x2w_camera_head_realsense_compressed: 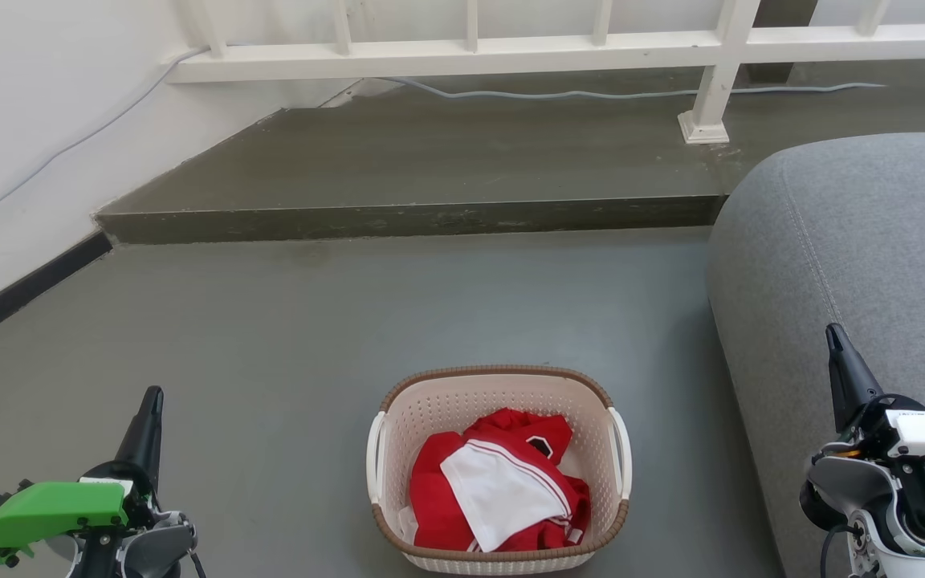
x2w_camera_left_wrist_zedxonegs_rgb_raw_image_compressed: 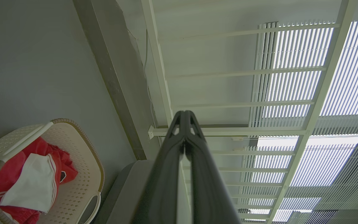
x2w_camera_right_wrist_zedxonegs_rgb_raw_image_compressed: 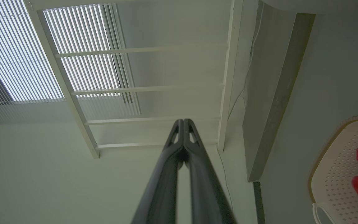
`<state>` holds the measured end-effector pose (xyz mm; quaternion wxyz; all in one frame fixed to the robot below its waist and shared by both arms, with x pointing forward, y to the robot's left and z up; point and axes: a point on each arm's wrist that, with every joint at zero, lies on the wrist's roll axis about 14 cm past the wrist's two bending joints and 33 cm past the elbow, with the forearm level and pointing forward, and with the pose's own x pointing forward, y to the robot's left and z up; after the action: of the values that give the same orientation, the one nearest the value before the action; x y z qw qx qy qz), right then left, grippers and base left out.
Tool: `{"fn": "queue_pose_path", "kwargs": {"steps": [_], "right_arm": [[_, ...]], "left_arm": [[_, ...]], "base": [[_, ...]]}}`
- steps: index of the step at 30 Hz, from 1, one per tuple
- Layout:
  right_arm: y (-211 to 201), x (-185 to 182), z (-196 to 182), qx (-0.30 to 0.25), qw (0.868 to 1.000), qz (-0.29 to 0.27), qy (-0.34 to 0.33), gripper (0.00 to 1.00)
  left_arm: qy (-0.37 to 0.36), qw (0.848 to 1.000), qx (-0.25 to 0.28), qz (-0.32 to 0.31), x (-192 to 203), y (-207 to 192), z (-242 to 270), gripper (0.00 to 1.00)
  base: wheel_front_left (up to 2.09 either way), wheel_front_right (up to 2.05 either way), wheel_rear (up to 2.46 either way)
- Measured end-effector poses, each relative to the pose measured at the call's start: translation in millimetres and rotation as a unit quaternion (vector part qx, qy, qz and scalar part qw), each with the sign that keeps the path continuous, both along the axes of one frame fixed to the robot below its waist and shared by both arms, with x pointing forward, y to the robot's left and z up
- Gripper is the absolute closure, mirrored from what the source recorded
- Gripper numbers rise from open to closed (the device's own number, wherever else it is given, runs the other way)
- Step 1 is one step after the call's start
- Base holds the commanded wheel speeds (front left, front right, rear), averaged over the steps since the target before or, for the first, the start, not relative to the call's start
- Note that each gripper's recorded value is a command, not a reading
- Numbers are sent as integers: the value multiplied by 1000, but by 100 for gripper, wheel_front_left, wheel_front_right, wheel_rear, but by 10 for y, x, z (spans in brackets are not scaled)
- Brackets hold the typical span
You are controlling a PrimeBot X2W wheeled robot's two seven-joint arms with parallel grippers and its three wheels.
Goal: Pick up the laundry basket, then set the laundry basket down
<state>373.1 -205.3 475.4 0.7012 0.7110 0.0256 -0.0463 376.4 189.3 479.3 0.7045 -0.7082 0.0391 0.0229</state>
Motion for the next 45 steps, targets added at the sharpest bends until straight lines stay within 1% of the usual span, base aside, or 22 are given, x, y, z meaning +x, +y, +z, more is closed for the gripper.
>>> {"fn": "queue_pose_path", "kwargs": {"steps": [45], "right_arm": [[0,0,0,0,1000,0,0,100]], "left_arm": [[0,1000,0,0,0,0,0,100]], "base": [[0,0,0]]}}
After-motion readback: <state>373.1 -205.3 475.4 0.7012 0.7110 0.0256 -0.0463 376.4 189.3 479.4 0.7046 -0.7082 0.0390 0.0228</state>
